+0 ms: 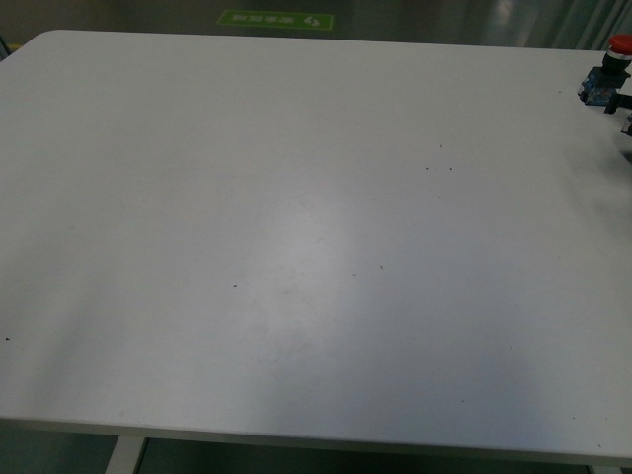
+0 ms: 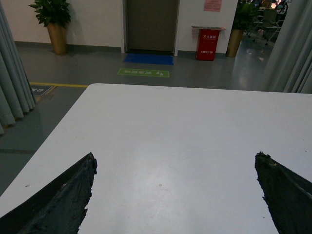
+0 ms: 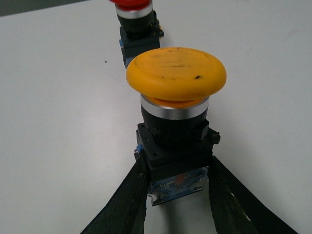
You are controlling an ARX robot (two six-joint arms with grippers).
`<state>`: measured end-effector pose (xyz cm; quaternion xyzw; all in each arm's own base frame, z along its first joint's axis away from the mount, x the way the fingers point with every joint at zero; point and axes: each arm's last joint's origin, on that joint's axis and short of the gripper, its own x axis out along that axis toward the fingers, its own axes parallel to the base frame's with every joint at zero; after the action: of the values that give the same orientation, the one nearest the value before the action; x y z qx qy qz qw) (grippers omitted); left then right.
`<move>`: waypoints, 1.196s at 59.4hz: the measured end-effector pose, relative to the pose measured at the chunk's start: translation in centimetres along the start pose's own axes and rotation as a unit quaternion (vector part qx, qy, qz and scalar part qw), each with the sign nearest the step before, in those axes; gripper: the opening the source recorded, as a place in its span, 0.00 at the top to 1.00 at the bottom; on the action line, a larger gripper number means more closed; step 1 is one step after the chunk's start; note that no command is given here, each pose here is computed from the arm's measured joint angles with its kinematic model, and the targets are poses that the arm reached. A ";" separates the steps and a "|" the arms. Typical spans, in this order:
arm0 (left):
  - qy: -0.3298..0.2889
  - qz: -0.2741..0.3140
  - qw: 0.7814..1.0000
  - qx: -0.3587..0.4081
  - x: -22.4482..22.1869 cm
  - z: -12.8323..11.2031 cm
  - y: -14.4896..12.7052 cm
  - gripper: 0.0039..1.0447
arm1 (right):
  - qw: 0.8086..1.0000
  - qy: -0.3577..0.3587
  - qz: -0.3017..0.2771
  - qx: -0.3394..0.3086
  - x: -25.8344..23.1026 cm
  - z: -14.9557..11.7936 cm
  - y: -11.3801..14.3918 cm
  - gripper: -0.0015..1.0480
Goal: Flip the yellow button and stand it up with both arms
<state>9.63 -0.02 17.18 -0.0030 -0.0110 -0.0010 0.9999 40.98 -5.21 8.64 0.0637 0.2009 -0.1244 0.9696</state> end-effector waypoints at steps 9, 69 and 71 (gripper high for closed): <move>0.000 0.000 1.000 0.000 0.0 0.0 0.0 0.06 | 1.000 0.005 -0.005 -0.002 0.7 -0.5 -0.1 0.72; 0.000 0.000 1.000 0.000 0.0 0.0 0.0 0.06 | 1.000 0.020 -0.007 -0.013 0.8 -2.5 -2.3 0.47; 0.000 0.000 1.000 0.000 0.0 0.0 0.0 0.06 | 1.000 0.022 -0.006 -0.012 0.8 -2.6 -2.3 0.44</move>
<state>9.63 -0.02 17.18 -0.0028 -0.0110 -0.0010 0.9999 40.11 -7.15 5.81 0.0533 0.2239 -0.1266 0.9649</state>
